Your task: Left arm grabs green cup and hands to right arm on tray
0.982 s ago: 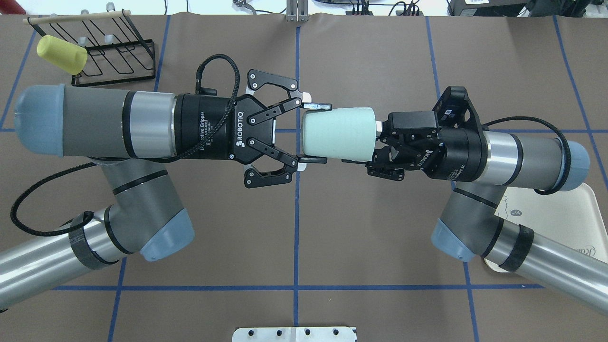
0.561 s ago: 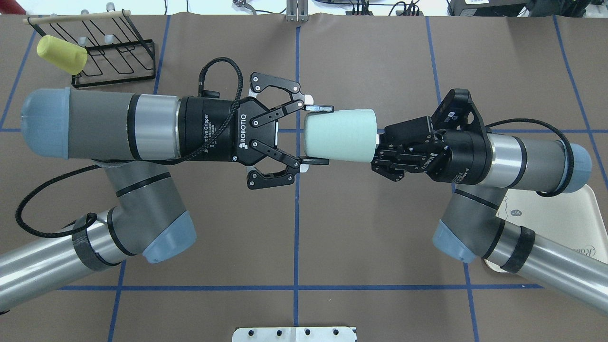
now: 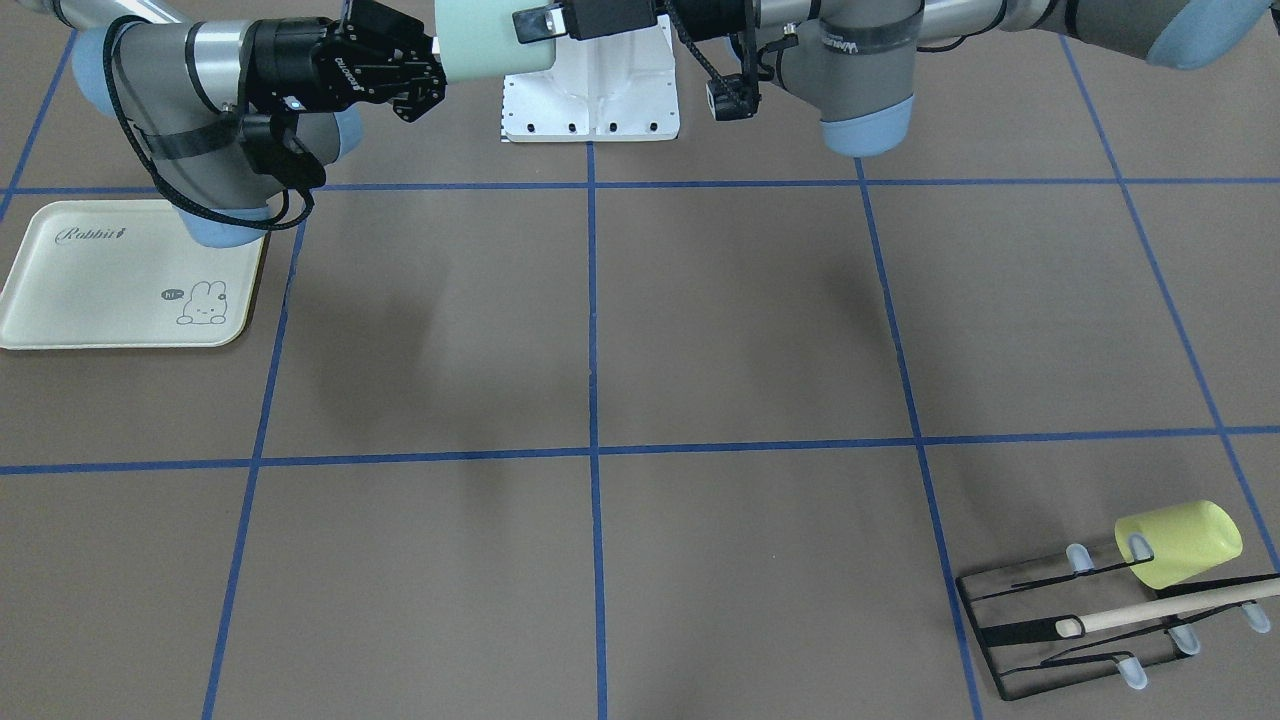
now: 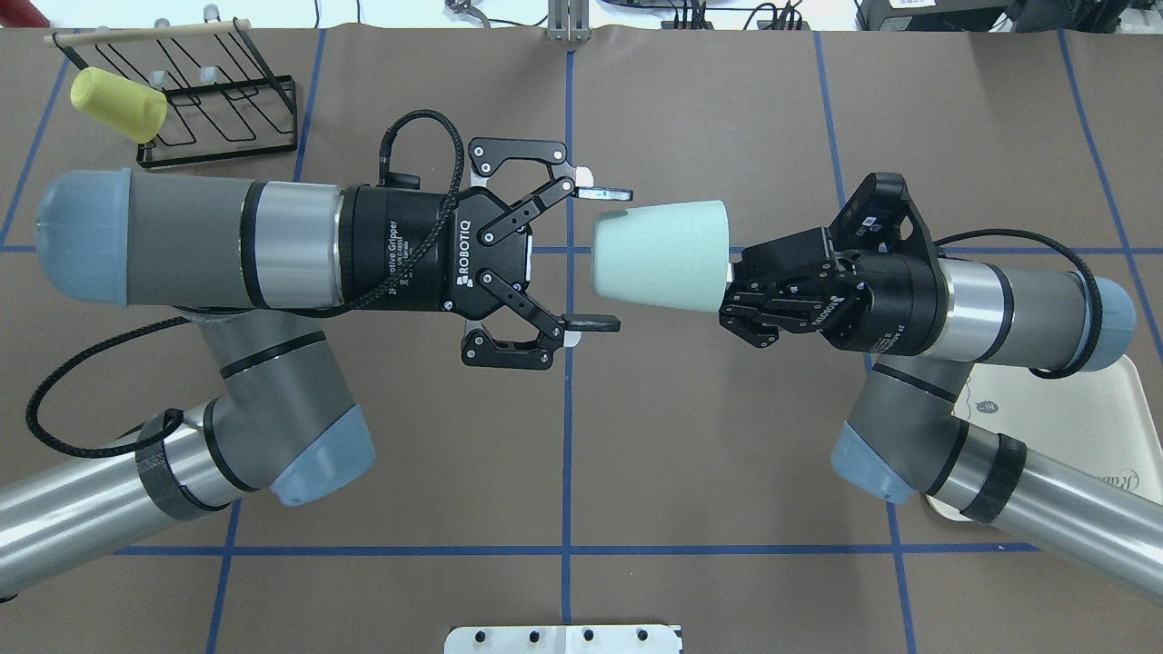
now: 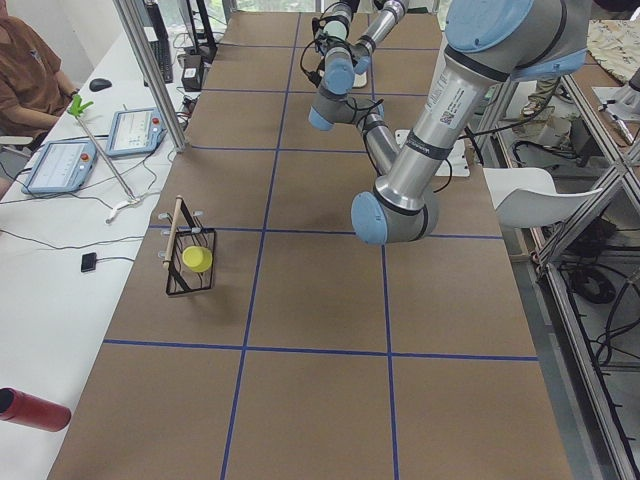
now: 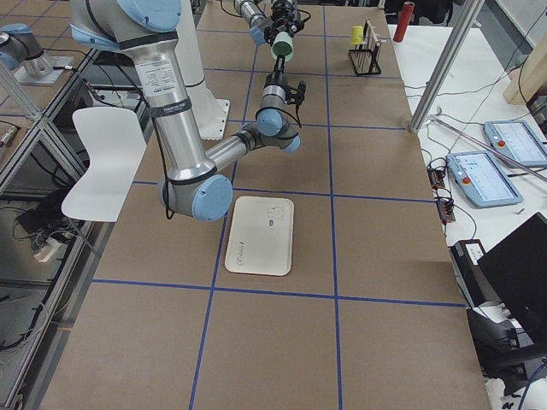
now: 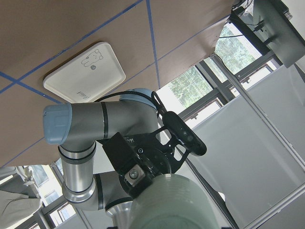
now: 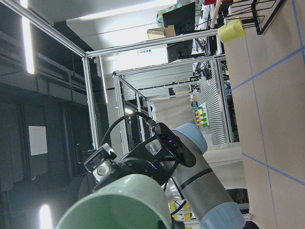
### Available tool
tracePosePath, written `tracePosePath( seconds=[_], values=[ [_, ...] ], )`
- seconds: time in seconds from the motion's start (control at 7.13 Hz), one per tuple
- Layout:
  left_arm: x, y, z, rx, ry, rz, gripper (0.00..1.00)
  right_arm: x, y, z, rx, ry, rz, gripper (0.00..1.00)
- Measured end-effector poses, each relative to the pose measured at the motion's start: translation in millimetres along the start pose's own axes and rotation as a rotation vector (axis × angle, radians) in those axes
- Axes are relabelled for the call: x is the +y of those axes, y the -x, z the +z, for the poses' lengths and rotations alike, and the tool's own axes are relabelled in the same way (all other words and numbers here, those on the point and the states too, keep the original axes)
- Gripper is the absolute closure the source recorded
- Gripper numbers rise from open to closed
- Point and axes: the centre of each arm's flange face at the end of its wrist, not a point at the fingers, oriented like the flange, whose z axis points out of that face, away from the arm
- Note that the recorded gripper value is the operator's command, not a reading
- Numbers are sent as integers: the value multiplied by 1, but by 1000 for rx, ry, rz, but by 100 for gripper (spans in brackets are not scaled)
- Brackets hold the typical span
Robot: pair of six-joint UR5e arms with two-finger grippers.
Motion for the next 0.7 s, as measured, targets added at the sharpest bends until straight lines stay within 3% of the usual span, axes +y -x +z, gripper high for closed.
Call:
tracePosePath(
  seconds=[0.42,0.7],
  values=[
    [0,-7,-9,8,-14,21,0,-2,-4,-31,20,-24,-2,100],
    [-11,-10,-15,10,-50,57,0,-9,-16,-71,95,-63,0,100]
  ],
)
